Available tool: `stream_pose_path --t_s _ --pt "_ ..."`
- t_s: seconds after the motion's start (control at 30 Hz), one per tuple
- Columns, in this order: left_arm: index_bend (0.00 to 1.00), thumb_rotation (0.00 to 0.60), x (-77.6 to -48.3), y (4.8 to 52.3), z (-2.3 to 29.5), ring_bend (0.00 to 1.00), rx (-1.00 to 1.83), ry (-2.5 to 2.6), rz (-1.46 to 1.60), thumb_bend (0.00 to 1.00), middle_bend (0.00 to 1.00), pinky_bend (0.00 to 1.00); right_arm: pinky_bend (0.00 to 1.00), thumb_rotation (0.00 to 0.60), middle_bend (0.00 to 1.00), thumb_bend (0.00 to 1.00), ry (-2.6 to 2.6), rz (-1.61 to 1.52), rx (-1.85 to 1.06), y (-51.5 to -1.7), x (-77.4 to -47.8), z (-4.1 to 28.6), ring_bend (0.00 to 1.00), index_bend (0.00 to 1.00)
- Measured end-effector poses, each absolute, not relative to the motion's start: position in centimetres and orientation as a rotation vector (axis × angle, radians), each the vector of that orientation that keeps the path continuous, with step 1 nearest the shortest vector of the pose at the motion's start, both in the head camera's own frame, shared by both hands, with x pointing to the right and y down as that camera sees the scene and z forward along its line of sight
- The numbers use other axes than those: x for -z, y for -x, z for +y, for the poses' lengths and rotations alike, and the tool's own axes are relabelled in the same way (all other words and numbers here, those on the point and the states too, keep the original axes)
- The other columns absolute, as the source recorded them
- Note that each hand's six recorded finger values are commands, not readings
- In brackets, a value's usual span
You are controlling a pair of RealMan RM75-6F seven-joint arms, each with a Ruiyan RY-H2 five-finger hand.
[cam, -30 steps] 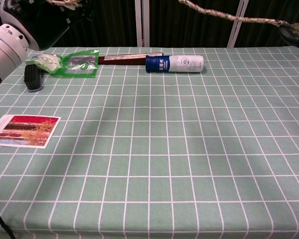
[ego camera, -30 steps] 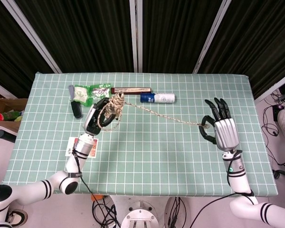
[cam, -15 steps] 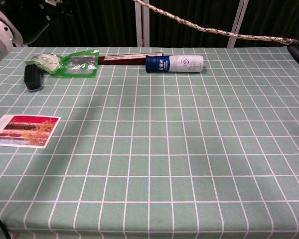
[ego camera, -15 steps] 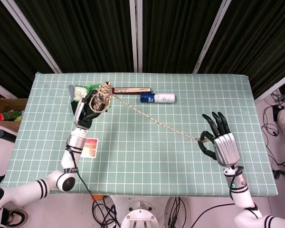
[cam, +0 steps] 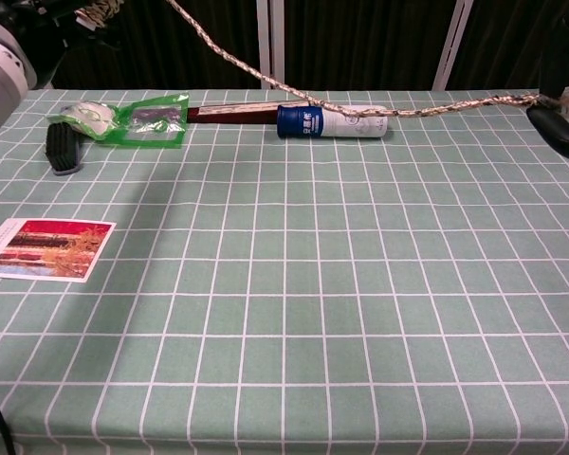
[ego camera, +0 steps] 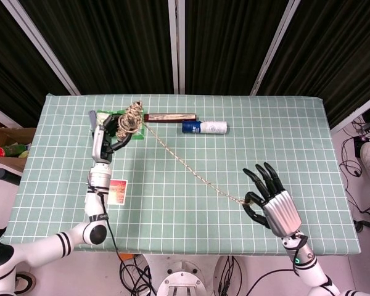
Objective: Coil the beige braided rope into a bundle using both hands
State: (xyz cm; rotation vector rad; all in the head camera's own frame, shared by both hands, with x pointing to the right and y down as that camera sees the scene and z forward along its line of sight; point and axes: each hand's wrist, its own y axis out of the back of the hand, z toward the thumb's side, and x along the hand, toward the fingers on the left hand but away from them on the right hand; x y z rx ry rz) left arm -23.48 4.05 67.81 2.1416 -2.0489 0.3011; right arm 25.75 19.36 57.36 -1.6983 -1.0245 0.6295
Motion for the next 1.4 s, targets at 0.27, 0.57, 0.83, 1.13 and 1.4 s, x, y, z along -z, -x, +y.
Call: stream_pose_path --t_s 0.27,0.57,0.83,1.13,1.4 --pt "0.77 0.600 -68.8 22.3 5.3 0.62 -0.656 -2.353 -2.113 0.45 0.77 0.62 0.00 0.600 0.16 0.58 1.725 -0.994 -0.439 -21.3 -53.2 19.3 0.00 0.95" --pt "0.77 0.600 -69.8 16.3 9.3 0.63 -0.890 -2.874 -1.814 0.46 0.77 0.62 0.00 0.600 0.16 0.58 1.633 -0.919 -0.366 -14.6 -49.6 13.3 0.00 0.95" --pt "0.77 0.600 -69.8 12.1 12.7 0.62 -0.838 -3.125 -1.504 0.45 0.77 0.62 0.00 0.600 0.16 0.58 1.660 -0.956 -0.499 -10.6 -49.3 6.0 0.00 0.95" --pt "0.77 0.600 -67.4 9.9 15.6 0.62 -0.545 -3.161 -1.216 0.45 0.77 0.62 0.00 0.600 0.16 0.58 1.725 -0.961 -0.658 -7.2 -52.1 1.2 0.00 0.95" --pt "0.78 0.600 -64.4 9.0 18.3 0.62 -0.281 -3.127 -0.881 0.45 0.77 0.62 0.00 0.600 0.16 0.58 1.782 -0.988 -0.715 -8.5 -54.5 0.5 0.00 0.95"
